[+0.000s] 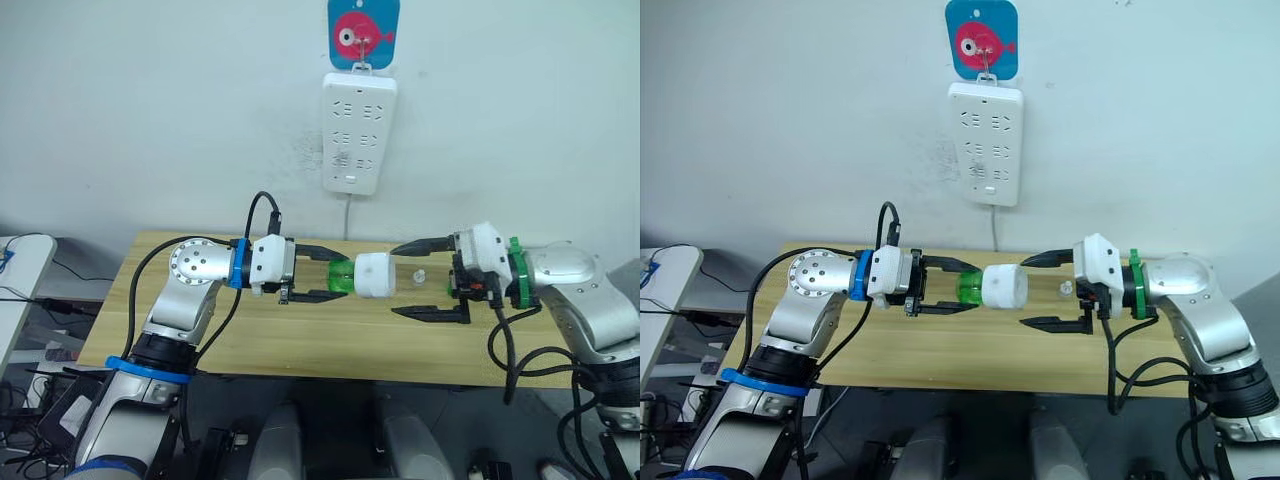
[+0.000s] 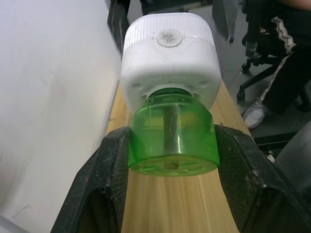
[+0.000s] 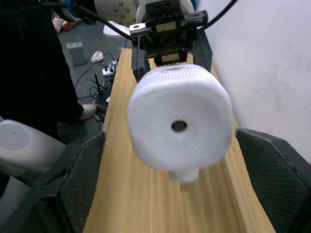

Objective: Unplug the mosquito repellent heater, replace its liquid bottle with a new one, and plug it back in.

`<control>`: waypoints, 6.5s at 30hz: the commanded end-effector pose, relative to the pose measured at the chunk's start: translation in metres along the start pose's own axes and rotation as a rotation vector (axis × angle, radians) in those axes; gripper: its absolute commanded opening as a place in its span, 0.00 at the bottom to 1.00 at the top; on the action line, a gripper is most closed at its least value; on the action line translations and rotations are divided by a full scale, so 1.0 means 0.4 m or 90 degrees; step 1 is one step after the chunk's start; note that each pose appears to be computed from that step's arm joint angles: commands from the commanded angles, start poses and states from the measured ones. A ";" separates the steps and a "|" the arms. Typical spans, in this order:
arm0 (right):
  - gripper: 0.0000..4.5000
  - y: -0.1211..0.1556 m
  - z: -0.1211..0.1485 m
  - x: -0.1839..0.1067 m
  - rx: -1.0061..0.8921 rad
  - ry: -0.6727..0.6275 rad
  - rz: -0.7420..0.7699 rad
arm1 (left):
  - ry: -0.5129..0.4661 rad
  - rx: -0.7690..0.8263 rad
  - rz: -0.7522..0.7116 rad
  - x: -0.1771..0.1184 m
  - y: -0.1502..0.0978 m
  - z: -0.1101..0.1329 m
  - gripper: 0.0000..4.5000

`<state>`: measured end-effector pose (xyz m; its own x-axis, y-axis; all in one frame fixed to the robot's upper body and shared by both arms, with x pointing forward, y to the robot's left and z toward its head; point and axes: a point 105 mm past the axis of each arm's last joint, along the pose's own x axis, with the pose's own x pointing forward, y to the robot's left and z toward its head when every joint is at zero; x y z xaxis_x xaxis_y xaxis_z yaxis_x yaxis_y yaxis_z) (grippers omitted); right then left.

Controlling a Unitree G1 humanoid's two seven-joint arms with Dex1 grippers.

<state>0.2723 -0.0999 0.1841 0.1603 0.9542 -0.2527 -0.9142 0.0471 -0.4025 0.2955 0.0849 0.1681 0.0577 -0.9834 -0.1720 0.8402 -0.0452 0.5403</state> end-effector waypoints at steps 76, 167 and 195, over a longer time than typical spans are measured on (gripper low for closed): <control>1.00 -0.074 0.052 0.040 0.224 -0.171 -0.304 | 0.016 -0.153 0.267 0.043 0.102 -0.061 0.50; 0.67 -0.164 0.032 -0.034 0.281 -0.178 -0.595 | -0.064 -0.249 0.196 0.060 0.334 -0.006 0.31; 0.67 -0.162 0.059 0.021 0.228 -0.091 -0.520 | -0.066 -0.297 0.179 0.053 0.324 0.001 0.31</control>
<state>0.3288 -0.0852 0.2216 0.7836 0.6150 0.0881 -0.6093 0.7884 -0.0851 0.4122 0.0662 0.2237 0.3327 -0.9430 0.0084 0.9405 0.3325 0.0707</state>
